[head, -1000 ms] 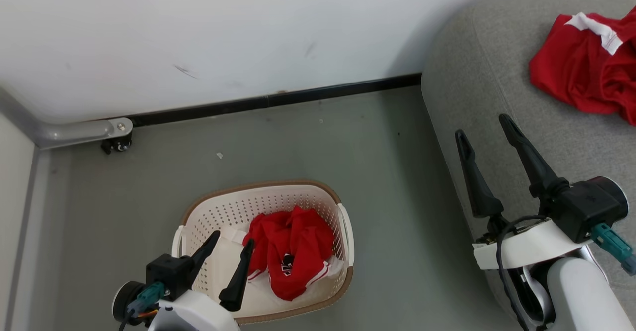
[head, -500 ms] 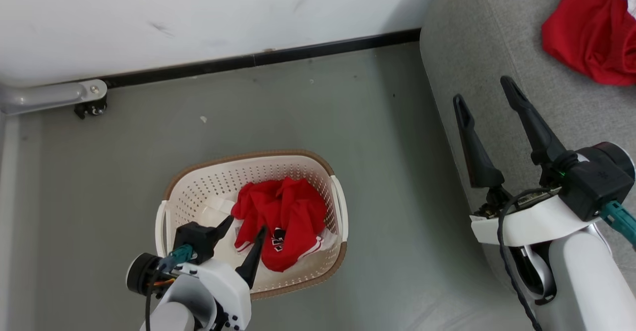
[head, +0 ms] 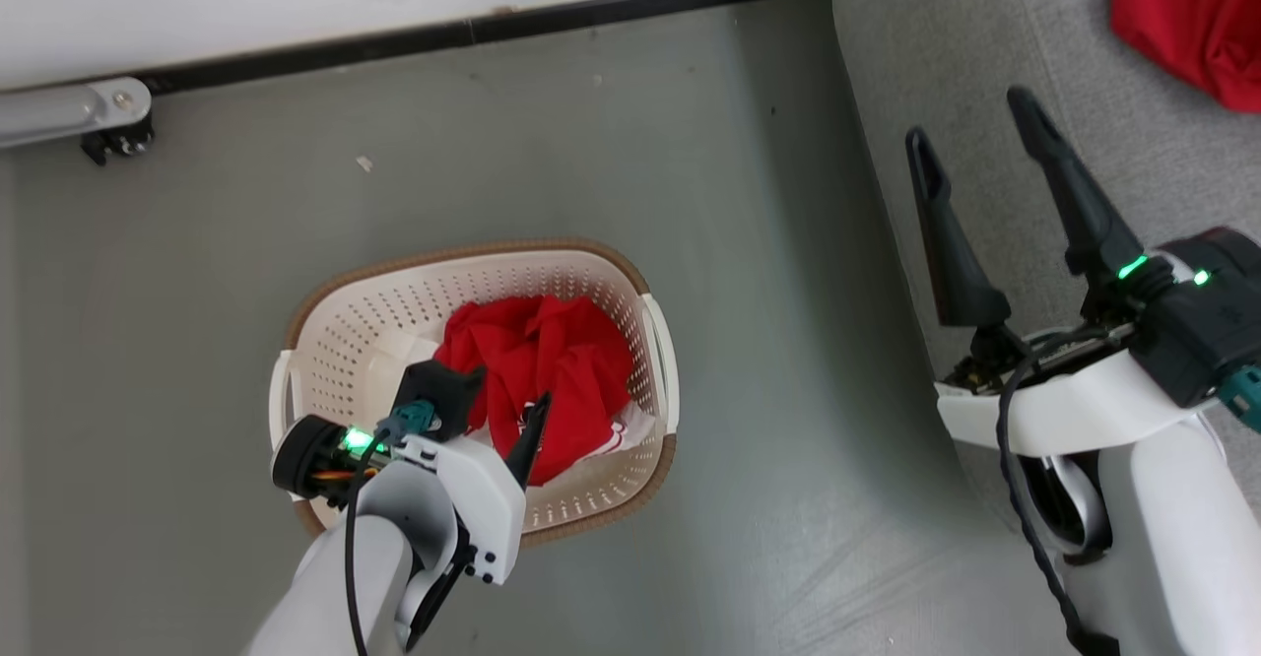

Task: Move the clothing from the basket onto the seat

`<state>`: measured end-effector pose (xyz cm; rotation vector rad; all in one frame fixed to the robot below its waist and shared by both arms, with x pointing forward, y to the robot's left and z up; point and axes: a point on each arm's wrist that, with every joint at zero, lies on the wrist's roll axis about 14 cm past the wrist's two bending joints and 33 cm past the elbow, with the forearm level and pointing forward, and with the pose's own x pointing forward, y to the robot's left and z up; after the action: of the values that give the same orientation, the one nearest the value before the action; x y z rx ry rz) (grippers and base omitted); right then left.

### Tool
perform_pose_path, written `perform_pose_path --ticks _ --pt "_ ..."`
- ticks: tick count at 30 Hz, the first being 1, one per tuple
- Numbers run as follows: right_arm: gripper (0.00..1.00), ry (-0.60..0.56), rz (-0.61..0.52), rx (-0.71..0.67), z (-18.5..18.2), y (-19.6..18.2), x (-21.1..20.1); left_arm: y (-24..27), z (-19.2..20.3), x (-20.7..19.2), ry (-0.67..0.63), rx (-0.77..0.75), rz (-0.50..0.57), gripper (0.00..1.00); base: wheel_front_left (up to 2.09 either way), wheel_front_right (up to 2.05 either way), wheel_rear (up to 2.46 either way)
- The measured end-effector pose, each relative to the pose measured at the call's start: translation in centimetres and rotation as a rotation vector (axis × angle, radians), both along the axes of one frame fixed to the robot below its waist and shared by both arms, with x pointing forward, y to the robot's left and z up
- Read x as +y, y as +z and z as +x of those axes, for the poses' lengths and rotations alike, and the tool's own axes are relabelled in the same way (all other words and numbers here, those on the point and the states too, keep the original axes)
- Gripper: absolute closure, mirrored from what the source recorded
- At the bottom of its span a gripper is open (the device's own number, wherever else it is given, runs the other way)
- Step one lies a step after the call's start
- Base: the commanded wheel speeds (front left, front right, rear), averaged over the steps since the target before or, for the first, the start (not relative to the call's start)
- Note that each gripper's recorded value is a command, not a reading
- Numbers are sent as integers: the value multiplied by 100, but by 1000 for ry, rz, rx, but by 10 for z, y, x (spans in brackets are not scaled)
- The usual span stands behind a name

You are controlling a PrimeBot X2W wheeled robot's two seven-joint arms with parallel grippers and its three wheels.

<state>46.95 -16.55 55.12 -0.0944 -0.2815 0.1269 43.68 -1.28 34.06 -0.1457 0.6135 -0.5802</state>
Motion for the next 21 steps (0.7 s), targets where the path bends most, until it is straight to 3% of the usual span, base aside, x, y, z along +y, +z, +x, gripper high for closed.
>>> perform_pose_path --ticks 21 --pt "0 35 -2 -22 41 -15 7 -63 6 -28 -88 167 23 0 0 0 0"
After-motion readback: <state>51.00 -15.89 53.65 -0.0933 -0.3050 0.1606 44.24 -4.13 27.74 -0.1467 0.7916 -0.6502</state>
